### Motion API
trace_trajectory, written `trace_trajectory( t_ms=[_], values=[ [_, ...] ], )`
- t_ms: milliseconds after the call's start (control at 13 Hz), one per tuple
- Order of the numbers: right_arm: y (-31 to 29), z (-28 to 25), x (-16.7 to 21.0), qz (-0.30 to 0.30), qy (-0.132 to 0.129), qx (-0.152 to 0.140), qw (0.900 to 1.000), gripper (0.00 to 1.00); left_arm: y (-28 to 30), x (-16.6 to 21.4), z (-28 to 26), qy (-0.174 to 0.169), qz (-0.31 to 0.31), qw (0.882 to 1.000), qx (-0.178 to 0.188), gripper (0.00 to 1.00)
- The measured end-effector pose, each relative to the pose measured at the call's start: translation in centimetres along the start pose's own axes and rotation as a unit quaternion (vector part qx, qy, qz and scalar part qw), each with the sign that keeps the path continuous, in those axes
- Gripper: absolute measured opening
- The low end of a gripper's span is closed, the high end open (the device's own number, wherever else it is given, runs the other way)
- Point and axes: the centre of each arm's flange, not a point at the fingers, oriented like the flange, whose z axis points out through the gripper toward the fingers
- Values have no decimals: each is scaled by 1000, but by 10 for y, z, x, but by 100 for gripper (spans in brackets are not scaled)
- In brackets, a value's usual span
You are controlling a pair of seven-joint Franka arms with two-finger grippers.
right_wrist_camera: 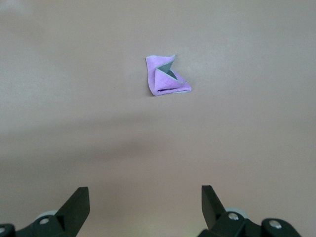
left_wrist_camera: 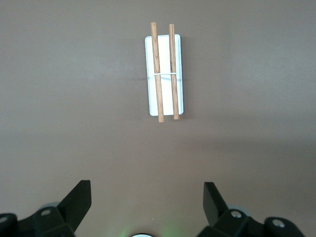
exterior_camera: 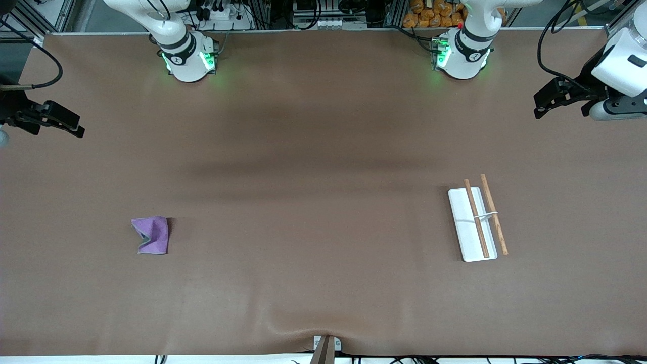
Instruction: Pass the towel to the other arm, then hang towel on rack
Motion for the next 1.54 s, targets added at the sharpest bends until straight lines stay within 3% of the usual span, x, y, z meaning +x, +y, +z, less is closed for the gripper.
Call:
trace_trajectory(
  t_ms=[1538],
  values=[
    [0, 26, 9, -2, -21, -2, 1000, 100, 4, 0, 5, -10, 4, 1000, 1, 100]
  ],
)
